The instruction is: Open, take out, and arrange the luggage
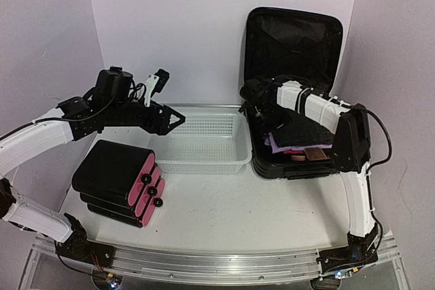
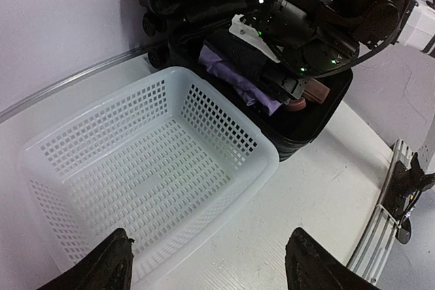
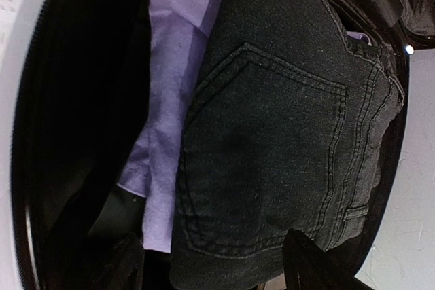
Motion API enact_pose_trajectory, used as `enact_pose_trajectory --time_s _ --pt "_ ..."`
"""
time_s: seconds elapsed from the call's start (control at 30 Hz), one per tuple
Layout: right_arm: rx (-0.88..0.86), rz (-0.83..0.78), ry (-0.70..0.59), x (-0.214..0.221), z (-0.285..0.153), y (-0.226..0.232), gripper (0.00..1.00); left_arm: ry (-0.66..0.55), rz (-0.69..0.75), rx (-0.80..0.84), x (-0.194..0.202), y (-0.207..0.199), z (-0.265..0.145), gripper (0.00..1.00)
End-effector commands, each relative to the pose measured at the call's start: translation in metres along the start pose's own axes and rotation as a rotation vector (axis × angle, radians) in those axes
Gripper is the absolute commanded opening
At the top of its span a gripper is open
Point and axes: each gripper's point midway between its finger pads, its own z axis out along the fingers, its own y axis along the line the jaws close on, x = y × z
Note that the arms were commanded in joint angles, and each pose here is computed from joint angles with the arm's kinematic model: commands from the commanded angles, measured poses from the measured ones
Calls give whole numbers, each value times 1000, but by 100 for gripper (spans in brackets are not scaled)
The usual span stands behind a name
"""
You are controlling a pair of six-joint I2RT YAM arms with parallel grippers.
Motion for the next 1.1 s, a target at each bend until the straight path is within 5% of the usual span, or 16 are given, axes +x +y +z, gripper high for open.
enact_pose_trajectory --time_s 0.0,0.2,0.5,0.83,1.07 --pt "89 -3 9 -5 2 -19 69 -48 -42 28 -11 -5 -6 77" --pt "98 4 36 -5 15 -17 64 -39 -34 33 -6 -5 -6 77" --pt "102 23 71 -2 29 -21 69 -45 -27 28 -5 -5 -10 78" --pt "57 74 69 -1 21 -31 35 -35 -53 28 -5 -3 -4 78" --pt "-6 93 41 -4 3 -41 26 -15 -149 29 -5 -1 7 84"
